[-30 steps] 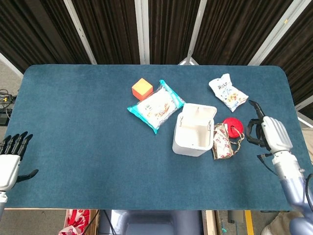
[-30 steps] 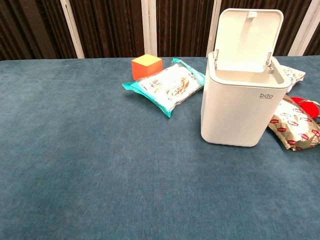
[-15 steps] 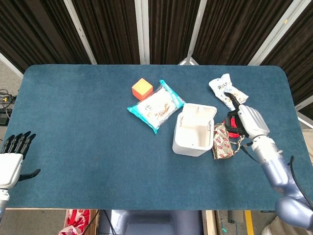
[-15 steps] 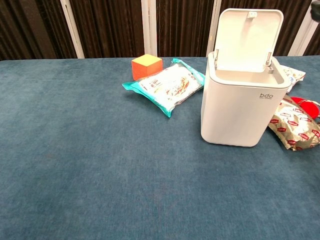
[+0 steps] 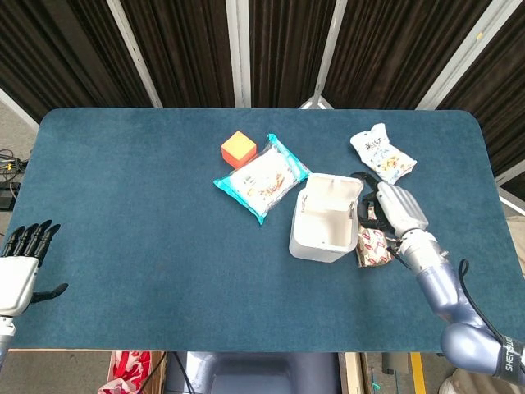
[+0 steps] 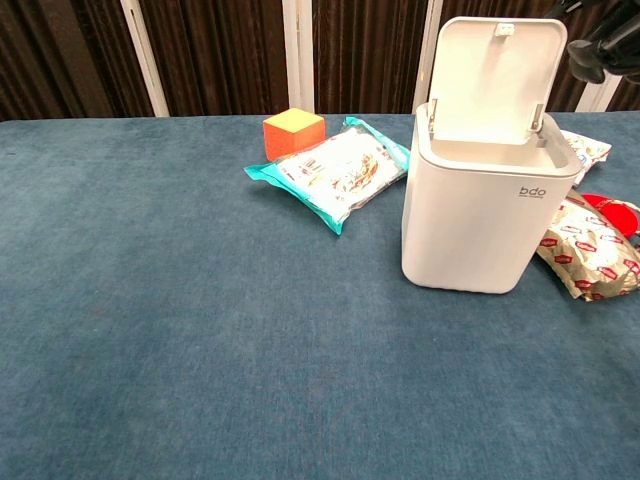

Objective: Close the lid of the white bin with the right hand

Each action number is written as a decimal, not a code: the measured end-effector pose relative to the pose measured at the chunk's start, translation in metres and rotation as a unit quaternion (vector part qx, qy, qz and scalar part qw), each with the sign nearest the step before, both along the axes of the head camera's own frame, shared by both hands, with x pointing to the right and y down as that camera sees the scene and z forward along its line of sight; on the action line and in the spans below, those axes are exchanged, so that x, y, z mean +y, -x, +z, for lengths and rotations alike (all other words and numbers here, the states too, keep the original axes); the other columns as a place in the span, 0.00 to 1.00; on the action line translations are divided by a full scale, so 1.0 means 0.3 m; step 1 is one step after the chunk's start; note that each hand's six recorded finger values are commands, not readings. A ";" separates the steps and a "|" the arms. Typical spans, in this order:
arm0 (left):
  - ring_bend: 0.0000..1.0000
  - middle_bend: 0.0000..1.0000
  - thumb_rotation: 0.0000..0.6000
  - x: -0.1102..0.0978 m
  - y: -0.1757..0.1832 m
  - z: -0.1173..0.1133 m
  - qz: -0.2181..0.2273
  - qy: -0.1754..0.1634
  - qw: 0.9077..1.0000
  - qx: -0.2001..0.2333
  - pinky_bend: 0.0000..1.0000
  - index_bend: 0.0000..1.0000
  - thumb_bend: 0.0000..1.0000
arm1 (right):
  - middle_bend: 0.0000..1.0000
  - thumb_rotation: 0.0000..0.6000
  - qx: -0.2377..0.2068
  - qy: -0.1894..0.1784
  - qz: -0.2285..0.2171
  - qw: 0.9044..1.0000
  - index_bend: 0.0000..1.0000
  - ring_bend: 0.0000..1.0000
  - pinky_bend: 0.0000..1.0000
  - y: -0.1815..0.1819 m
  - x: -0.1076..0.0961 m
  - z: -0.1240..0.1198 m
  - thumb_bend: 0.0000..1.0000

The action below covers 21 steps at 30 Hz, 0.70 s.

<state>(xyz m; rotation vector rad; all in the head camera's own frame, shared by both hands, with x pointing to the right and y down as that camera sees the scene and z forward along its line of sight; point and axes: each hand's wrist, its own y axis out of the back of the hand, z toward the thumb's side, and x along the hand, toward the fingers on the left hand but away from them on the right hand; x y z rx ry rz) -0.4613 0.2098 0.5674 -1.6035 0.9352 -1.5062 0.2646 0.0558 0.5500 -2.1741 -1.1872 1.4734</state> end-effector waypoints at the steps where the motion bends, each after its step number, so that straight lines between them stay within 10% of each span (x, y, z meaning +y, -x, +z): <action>1: 0.00 0.00 1.00 0.000 0.000 0.000 0.000 0.000 1.000 0.000 0.00 0.00 0.00 | 0.72 1.00 -0.004 0.002 -0.003 1.000 0.22 0.81 0.78 0.009 0.007 -0.003 0.65; 21: 0.00 0.00 1.00 0.000 -0.001 -0.006 0.001 -0.004 1.000 -0.001 0.00 0.00 0.00 | 0.72 1.00 -0.030 0.049 -0.071 0.996 0.22 0.81 0.78 0.110 0.164 -0.042 0.66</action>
